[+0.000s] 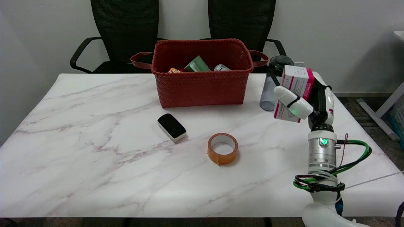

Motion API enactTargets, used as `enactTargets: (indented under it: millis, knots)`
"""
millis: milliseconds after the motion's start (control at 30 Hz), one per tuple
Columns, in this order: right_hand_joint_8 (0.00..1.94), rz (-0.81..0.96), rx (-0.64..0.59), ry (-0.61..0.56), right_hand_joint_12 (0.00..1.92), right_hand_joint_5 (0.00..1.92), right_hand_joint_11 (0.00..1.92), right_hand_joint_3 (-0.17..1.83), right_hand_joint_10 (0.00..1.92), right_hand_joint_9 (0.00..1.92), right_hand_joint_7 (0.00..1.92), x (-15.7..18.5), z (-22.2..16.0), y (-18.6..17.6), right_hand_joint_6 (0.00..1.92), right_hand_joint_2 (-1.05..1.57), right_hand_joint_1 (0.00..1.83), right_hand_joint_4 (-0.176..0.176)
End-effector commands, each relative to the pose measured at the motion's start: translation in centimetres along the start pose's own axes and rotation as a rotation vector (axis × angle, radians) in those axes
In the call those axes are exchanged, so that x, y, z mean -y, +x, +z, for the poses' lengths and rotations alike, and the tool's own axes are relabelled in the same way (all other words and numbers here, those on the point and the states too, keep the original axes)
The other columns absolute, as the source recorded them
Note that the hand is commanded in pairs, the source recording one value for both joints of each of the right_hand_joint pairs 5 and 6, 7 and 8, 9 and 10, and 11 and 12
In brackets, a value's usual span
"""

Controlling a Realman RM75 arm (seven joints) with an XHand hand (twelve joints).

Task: Place the white paper box into the brown storage basket.

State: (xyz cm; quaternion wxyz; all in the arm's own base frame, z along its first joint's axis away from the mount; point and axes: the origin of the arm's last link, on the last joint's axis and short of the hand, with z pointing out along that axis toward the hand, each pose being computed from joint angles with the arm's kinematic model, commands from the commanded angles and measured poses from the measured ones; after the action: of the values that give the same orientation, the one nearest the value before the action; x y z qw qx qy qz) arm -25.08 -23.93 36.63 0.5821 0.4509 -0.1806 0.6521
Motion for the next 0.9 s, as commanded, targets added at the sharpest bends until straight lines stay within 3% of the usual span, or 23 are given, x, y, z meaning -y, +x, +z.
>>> enactTargets:
  millis: [33,567,900]
  knots:
    - [1.45,-0.025,0.130,0.118,1.53,0.76,1.53,-0.17,1.40,1.40,1.45,3.8,5.2,-2.5,0.76,0.81,1.07,0.000]
    - [1.53,-0.035,0.187,0.126,1.55,0.73,1.55,-0.17,1.45,1.45,1.53,3.1,12.6,-7.6,0.73,0.90,1.03,0.000]
    - [1.52,-0.051,0.205,0.084,1.52,0.72,1.52,-0.17,1.41,1.41,1.52,1.9,14.8,-11.2,0.72,0.89,1.03,0.000]
